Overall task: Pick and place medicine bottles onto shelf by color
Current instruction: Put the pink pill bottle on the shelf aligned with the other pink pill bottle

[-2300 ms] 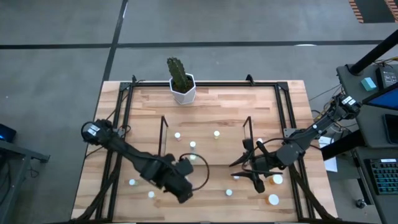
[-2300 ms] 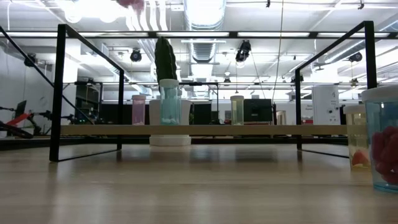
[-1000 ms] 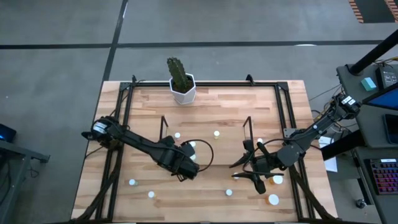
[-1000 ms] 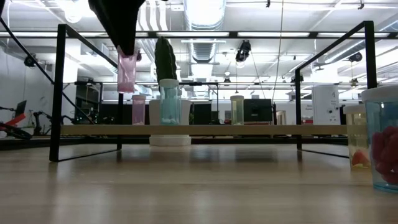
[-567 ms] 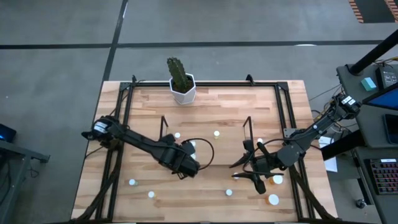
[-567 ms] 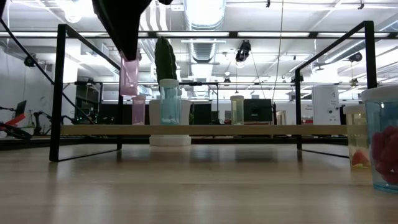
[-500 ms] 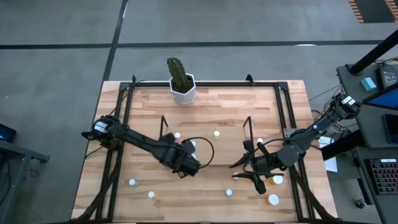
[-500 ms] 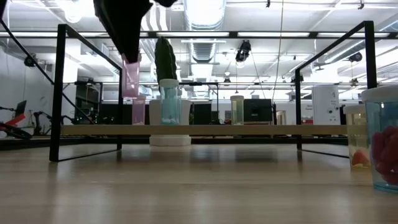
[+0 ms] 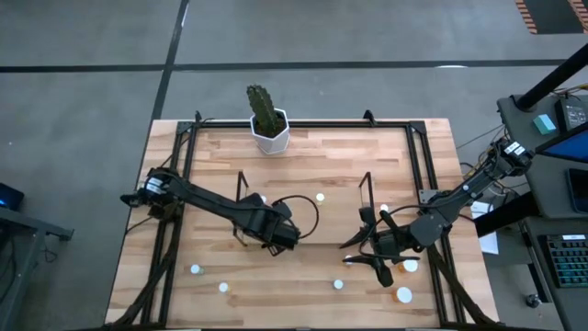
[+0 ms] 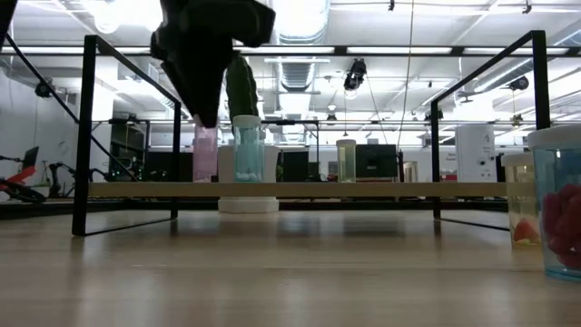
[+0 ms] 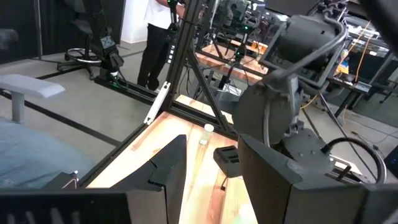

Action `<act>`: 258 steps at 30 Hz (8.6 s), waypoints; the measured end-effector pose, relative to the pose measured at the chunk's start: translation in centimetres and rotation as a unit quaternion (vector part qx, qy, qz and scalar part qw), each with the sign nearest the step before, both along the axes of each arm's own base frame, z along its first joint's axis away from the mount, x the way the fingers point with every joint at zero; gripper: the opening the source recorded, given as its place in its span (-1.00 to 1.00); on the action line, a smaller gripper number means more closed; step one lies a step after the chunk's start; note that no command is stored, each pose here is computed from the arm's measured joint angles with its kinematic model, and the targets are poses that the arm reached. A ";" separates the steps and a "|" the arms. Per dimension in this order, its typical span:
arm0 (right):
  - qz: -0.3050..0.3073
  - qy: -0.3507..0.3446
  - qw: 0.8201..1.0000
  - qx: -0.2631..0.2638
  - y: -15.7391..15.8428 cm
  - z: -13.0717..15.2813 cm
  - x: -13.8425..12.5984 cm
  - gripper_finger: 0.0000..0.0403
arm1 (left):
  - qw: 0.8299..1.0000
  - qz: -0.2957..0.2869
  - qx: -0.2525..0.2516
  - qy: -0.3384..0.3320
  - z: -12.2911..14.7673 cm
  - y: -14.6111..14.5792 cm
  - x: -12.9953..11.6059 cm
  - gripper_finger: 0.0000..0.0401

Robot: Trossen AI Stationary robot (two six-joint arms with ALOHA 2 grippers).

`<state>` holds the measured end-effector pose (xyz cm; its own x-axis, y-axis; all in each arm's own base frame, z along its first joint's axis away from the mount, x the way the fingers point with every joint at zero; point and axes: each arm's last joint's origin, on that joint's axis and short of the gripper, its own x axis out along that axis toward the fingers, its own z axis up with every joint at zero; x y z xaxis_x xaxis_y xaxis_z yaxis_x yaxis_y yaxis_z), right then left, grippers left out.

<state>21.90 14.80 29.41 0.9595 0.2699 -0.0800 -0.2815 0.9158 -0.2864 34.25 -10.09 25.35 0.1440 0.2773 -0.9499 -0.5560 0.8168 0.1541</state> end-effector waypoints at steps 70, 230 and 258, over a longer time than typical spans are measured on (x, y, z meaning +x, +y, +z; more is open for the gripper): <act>0.001 0.004 1.000 -0.009 0.0 -0.1 0.0 -0.33 | 0.989 -0.139 0.044 0.011 1.2 -1.3 -0.4 -1.00; 0.003 0.001 0.999 -0.042 0.0 -0.2 0.0 -0.33 | 0.987 -0.137 0.064 -0.049 1.2 2.6 -1.3 -1.00; 0.003 0.001 0.999 -0.042 0.0 -0.2 -0.1 -0.33 | 0.992 -0.100 0.059 -0.039 -1.2 2.7 -1.8 -1.00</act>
<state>21.84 14.75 29.21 0.9581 0.2671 -0.1039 -0.2865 0.8871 -0.3619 32.49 -7.40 24.20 0.2791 0.3451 -0.8961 -0.3989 0.8905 0.2188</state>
